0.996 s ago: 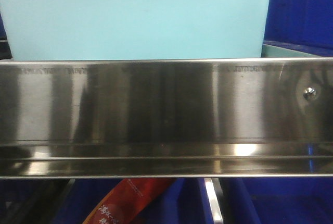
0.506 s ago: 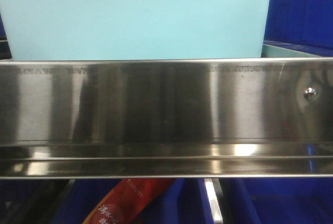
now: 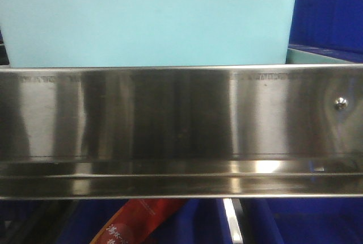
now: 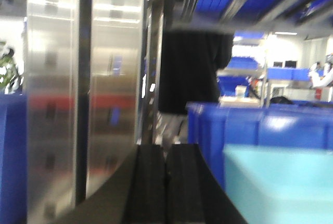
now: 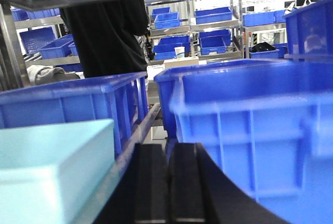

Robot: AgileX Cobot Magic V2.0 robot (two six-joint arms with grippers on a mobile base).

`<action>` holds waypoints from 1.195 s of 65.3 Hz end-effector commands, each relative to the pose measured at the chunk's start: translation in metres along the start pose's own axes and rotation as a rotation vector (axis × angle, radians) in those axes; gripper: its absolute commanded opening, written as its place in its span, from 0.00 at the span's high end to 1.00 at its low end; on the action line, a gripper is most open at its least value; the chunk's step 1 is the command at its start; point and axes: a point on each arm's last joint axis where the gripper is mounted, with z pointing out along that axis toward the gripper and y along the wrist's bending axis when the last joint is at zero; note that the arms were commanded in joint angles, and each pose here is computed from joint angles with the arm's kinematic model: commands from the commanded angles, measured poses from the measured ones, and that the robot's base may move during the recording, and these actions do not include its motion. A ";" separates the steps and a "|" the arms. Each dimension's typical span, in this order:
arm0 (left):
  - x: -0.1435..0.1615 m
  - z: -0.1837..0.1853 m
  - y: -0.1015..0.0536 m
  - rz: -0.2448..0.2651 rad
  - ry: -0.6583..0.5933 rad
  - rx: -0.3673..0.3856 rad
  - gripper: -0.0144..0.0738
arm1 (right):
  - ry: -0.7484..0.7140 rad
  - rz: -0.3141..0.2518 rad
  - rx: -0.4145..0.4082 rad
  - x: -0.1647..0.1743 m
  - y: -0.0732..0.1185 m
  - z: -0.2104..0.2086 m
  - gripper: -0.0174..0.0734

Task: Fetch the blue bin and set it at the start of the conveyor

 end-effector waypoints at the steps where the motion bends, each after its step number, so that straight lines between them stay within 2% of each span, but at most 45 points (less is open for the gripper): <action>1: -0.022 0.007 -0.001 -0.003 0.066 0.008 0.78 | 0.074 -0.011 -0.003 -0.019 0.004 0.006 0.80; 7: -0.035 0.019 -0.003 -0.044 0.129 0.022 0.56 | 0.109 0.002 -0.005 -0.036 0.007 0.020 0.52; 8: -0.036 0.021 -0.004 -0.053 0.136 0.024 0.52 | 0.107 0.002 -0.004 -0.038 0.007 0.021 0.50; 11: -0.038 0.029 -0.004 -0.059 0.167 0.026 0.41 | 0.111 0.004 0.001 -0.042 0.006 0.030 0.35; 17: -0.038 0.039 -0.006 -0.065 0.201 0.056 0.26 | 0.102 0.009 0.013 -0.043 0.004 0.047 0.18; 20: -0.038 0.042 -0.007 -0.068 0.220 0.078 0.21 | 0.105 -0.010 0.014 -0.045 0.004 0.054 0.18; 24: -0.037 0.047 -0.011 -0.073 0.262 0.124 0.20 | 0.130 -0.088 -0.003 -0.048 0.005 0.060 0.18; 28: -0.035 0.052 -0.016 -0.071 0.338 0.182 0.20 | 0.170 -0.127 -0.040 -0.052 0.008 0.068 0.18; 34: -0.033 0.065 -0.026 -0.052 0.442 0.274 0.20 | 0.251 -0.121 -0.109 -0.055 0.016 0.083 0.18; 41: -0.033 0.086 -0.040 -0.033 0.507 0.356 0.20 | 0.351 -0.124 -0.200 -0.052 0.028 0.104 0.18; 50: -0.041 0.121 -0.060 -0.009 0.572 0.417 0.21 | 0.453 -0.136 -0.309 -0.046 0.050 0.137 0.19; 56: -0.044 0.151 -0.072 0.008 0.655 0.424 0.22 | 0.537 -0.134 -0.348 -0.046 0.064 0.160 0.19; 61: -0.046 0.175 -0.080 0.029 0.738 0.425 0.22 | 0.617 -0.107 -0.338 -0.052 0.072 0.182 0.19; 68: -0.049 0.208 -0.089 0.004 0.855 0.396 0.22 | 0.711 -0.109 -0.281 -0.059 0.077 0.209 0.19; 78: -0.040 0.250 -0.089 0.043 1.000 0.289 0.22 | 0.845 -0.109 -0.152 -0.066 0.079 0.245 0.19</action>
